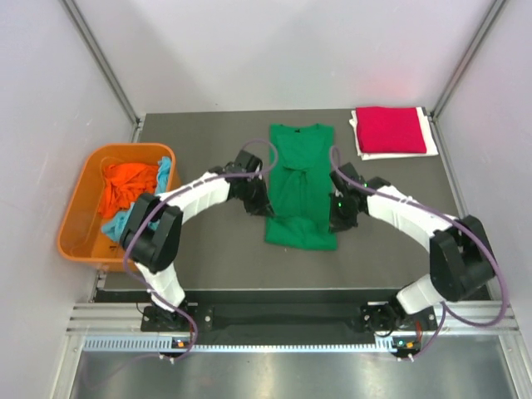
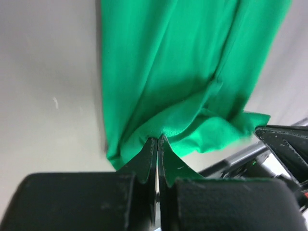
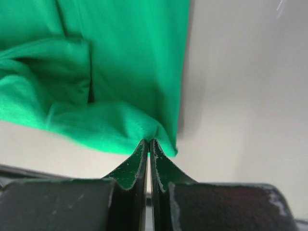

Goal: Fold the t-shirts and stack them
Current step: Fold the tshirt

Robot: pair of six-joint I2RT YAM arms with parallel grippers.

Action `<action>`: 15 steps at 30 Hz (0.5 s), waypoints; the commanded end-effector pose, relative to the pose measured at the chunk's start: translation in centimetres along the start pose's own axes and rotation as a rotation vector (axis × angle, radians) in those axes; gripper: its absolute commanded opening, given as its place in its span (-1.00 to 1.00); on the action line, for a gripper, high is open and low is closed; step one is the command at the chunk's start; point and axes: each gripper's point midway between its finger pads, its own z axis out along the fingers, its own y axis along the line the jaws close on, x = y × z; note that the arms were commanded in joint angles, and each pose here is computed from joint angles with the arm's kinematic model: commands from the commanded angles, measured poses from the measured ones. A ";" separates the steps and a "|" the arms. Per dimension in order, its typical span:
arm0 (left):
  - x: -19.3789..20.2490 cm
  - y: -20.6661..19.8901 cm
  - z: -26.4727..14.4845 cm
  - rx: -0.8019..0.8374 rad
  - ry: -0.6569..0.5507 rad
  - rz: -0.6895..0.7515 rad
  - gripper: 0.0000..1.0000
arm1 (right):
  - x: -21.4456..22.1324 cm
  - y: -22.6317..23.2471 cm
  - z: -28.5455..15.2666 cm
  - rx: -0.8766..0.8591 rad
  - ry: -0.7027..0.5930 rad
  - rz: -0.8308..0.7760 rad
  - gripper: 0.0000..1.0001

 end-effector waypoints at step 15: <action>-16.1 -3.6 0.8 0.013 -0.149 0.060 -1.00 | -16.5 -1.1 -0.4 0.048 -0.132 -0.015 -1.00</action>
